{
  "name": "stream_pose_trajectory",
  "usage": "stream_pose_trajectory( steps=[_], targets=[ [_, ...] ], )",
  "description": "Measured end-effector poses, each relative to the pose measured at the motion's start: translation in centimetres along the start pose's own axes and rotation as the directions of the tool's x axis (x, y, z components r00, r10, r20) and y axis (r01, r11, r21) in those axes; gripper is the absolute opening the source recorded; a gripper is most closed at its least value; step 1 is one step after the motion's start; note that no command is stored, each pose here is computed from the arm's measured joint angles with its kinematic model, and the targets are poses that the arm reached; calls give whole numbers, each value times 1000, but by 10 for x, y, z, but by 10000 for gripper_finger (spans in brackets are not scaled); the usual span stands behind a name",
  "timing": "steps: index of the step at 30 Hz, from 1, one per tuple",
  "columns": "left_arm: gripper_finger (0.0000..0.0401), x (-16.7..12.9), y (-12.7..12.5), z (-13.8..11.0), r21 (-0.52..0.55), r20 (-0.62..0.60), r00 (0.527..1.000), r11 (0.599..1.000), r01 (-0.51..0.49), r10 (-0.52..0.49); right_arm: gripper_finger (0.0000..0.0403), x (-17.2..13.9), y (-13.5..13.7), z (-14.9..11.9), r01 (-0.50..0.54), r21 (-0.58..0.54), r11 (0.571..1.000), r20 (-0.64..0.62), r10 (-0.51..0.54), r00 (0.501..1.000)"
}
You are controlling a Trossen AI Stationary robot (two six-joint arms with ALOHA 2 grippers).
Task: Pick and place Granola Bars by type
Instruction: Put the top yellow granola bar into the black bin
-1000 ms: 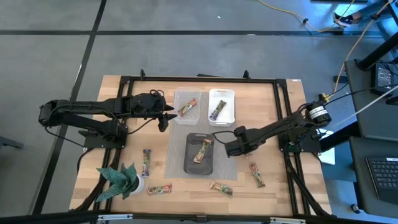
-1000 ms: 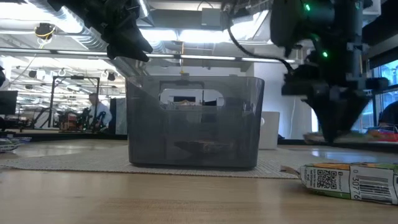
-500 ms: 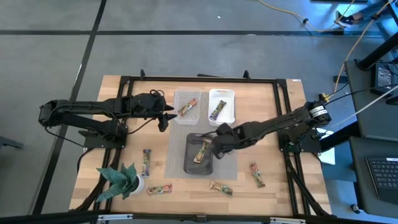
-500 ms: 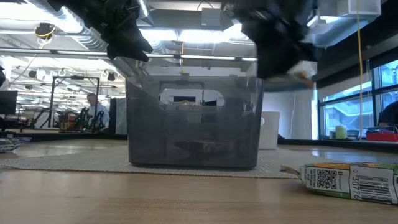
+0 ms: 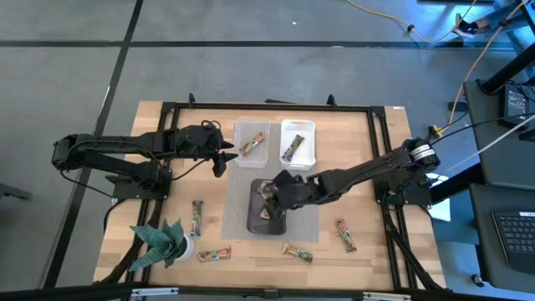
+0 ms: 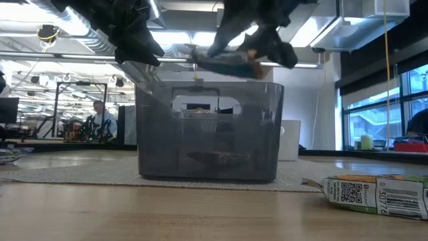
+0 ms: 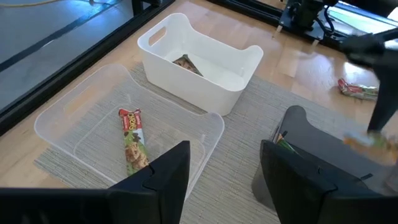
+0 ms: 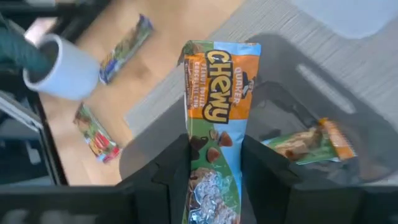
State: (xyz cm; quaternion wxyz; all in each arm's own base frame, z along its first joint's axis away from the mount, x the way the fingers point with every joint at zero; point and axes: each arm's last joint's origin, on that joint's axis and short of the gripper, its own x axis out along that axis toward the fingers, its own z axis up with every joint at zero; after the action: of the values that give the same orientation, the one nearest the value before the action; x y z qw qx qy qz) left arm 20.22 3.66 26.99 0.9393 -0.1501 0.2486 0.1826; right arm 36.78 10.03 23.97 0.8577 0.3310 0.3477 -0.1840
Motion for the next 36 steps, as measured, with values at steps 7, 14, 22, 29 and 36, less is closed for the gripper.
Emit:
stream_pose_trajectory(
  steps=[7,14,22,29,36],
  targets=[
    [189,0,0,-1,-53,-8,1000,999,3,-3,132,26,-4,-15,45,-84,995,-57,-50,997],
    [189,0,0,-1,-71,-5,1000,997,0,0,132,46,-9,-25,76,-116,990,-85,-86,993],
    [188,0,0,0,-70,-3,1000,998,1,-1,135,58,-12,-33,68,-120,990,-152,-86,985],
    [188,0,0,0,-69,-3,1000,998,0,0,135,58,-10,-33,44,-112,993,-161,-62,985],
    [189,0,0,0,-69,-3,1000,998,0,0,153,58,-11,-33,49,-92,995,-162,-63,985]
  ],
)
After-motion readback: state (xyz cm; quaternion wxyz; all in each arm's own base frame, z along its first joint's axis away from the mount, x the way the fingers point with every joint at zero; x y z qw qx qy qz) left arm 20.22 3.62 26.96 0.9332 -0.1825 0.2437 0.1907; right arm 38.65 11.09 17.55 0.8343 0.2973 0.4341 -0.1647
